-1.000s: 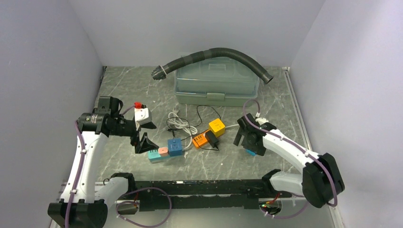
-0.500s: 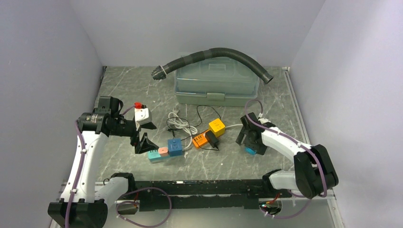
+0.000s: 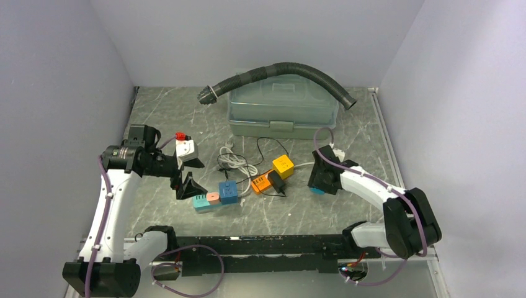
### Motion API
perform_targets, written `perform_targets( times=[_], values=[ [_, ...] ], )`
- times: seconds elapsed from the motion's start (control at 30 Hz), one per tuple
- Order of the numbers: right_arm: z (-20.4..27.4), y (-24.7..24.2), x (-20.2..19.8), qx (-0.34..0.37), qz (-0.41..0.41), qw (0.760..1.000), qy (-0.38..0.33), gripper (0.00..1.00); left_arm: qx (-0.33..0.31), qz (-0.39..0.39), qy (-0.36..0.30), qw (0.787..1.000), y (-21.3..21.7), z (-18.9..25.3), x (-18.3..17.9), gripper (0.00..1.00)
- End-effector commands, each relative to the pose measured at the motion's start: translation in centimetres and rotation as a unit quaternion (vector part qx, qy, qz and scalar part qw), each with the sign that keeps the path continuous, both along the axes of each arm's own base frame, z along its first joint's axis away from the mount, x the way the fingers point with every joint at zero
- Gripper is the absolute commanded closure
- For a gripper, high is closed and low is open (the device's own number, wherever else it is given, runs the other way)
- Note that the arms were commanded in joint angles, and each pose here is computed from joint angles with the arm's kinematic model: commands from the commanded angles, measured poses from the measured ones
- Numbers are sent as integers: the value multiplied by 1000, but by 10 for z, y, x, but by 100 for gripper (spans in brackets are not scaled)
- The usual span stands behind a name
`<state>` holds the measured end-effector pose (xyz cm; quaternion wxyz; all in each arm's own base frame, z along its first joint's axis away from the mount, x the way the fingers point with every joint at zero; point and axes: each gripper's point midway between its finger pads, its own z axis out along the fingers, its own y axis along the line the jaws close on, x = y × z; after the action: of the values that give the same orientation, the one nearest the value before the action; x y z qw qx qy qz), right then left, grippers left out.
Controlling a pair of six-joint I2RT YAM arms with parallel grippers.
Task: Insert the plug
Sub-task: Pick up the plug from the center of the board.
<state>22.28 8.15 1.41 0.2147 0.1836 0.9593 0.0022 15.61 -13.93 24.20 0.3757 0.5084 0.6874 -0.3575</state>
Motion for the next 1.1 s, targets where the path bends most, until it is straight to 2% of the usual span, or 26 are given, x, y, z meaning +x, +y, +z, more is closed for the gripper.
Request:
perform_targets(
  times=[0.0,0.13,0.23,0.43,0.53,0.67,0.73,0.8,0.9,1.0,1.07],
  values=[
    [31,43,21,61,100,991,-58,65,-18,-9,-21,1000,-5,16,5,1],
    [81,77,29,81,213,967,-116,68,-21,-19,-29,999,-6,16,5,1],
    [113,94,17,100,282,945,-131,67,-19,-28,-46,998,-6,18,8,1],
    [157,101,-12,127,329,924,-148,65,-26,-38,-81,996,-8,25,18,1],
    [180,117,-24,160,357,906,-161,65,-35,-42,-114,992,-11,30,29,1],
    [217,152,-33,200,422,866,-179,65,-24,-65,-208,976,-15,37,47,1],
    [230,171,-33,208,453,848,-181,63,-4,-96,-293,951,-18,39,53,1],
    [241,193,-32,209,486,828,-185,63,19,-123,-395,910,-19,44,62,1],
    [260,228,-31,225,525,797,-197,63,22,-137,-503,853,-24,68,71,1],
    [269,258,-40,240,568,763,-194,62,35,-187,-548,815,-26,73,60,1],
    [272,272,-49,244,596,742,-188,62,50,-225,-558,797,-26,68,51,1]
  ],
)
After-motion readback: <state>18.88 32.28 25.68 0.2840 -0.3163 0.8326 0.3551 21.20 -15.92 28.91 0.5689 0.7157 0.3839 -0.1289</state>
